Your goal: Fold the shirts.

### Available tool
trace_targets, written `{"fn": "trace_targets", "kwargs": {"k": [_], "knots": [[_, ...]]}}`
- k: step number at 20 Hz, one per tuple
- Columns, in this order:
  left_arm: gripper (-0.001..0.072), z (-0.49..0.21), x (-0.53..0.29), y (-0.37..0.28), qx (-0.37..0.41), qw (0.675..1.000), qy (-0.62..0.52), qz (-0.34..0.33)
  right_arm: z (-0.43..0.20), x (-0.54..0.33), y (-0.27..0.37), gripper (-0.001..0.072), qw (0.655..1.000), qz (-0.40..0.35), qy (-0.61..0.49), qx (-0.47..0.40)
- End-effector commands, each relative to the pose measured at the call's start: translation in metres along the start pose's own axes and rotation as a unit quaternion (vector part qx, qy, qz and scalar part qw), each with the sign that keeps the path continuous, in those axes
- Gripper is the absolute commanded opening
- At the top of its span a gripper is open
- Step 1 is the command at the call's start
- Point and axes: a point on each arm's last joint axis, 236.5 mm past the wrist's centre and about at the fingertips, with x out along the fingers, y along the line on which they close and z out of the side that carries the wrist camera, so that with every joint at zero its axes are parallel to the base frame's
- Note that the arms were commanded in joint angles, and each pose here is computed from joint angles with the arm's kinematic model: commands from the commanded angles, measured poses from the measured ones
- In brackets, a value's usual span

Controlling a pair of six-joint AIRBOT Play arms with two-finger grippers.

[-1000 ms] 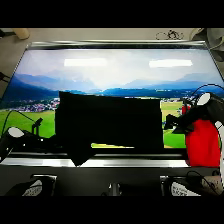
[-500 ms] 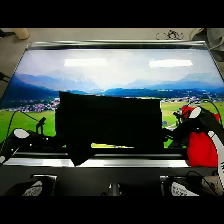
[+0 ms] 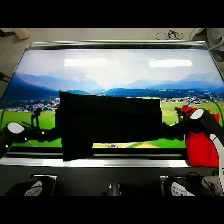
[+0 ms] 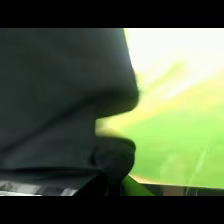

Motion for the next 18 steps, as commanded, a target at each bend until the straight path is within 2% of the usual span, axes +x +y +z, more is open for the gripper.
{"fn": "trace_targets", "kwargs": {"k": [1,3,7,15,16,17,18], "knots": [[0.0023,0.059,-0.06,-0.035,0.055,0.996,-0.077,-0.001,0.058,-0.066,0.035,0.0015,0.992,0.015,-0.119,-0.041],[0.0023,0.098,-0.07,-0.046,0.065,0.992,-0.106,-0.002,0.098,-0.086,0.043,0.0016,0.984,0.015,-0.172,-0.04],[0.0024,0.162,-0.037,-0.041,0.054,0.995,-0.078,-0.001,0.148,-0.066,0.04,0.0016,0.986,0.025,-0.161,-0.026],[0.0029,0.237,0.038,-0.05,0.019,0.999,-0.024,-0.021,0.182,-0.007,0.023,0.002,0.99,0.037,-0.135,0.018],[0.0078,0.239,0.041,-0.049,0.01,0.999,-0.022,-0.021,0.181,-0.003,0.025,0.0045,0.991,0.035,-0.131,0.008],[0.0301,0.237,0.043,-0.049,0.007,1.0,-0.017,-0.023,0.18,-0.001,0.03,0.0192,0.991,0.036,-0.129,0.0],[0.0543,0.236,0.041,-0.05,0.007,1.0,-0.013,-0.025,0.179,-0.003,0.035,0.0422,0.991,0.04,-0.128,-0.012]]}}
